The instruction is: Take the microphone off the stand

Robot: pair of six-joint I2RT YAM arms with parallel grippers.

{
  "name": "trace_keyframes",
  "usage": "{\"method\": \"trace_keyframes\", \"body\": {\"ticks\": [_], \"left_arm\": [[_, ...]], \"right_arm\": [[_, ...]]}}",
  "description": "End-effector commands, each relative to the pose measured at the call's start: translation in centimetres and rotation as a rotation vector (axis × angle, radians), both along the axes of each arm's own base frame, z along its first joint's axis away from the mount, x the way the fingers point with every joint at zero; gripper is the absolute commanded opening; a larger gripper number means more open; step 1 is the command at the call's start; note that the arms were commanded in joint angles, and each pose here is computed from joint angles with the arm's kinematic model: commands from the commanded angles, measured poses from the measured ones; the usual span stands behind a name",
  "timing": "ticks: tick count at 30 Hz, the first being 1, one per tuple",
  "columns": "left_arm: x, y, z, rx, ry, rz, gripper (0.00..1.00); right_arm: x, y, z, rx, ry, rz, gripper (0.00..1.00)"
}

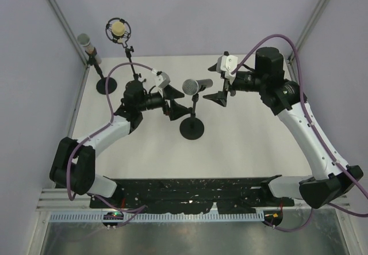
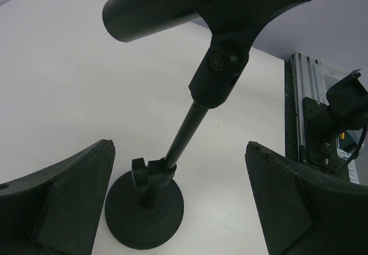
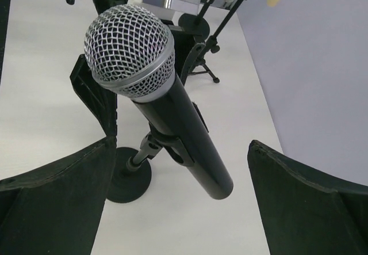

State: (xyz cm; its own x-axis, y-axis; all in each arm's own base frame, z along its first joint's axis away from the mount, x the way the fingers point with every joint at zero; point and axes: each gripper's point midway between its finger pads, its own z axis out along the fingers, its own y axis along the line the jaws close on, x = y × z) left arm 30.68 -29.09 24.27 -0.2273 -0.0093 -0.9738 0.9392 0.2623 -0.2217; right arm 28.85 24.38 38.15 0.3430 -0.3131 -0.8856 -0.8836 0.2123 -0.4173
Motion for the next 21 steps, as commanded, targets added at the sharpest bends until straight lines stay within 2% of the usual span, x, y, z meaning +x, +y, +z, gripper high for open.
{"method": "trace_keyframes", "body": {"ticks": [1, 9, 12, 14, 17, 18, 21], "left_arm": [[0.6, -1.0, 1.4, -0.07, -0.07, 0.03, 1.0], [-0.3, -2.6, -0.4, -0.018, -0.095, 0.033, 1.0], [-0.1, -2.6, -0.9, -0.004, -0.093, 0.038, 1.0], [-0.1, -2.4, -1.2, 0.006, -0.098, 0.045, 1.0], [-0.4, -2.2, -1.5, 0.018, -0.11, 0.041, 1.0], [-0.4, -2.1, -1.6, 0.024, -0.108, 0.041, 1.0], [-0.6, -2.0, -1.6, 0.037, -0.119, 0.031, 1.0]], "right_arm": [[-1.1, 1.5, 1.1, -0.019, -0.042, 0.131, 1.0], [-0.7, 3.4, 1.2, -0.055, -0.032, 0.19, 0.95], [-0.9, 3.9, 0.9, -0.067, -0.027, 0.212, 0.88], [-1.2, 4.2, 0.4, -0.074, -0.017, 0.232, 0.8], [-1.4, 4.6, -0.1, -0.086, -0.015, 0.261, 0.79], [-1.7, 4.7, -0.2, -0.087, -0.005, 0.275, 0.73], [-1.9, 4.9, -0.5, -0.087, 0.003, 0.294, 0.71]]}}
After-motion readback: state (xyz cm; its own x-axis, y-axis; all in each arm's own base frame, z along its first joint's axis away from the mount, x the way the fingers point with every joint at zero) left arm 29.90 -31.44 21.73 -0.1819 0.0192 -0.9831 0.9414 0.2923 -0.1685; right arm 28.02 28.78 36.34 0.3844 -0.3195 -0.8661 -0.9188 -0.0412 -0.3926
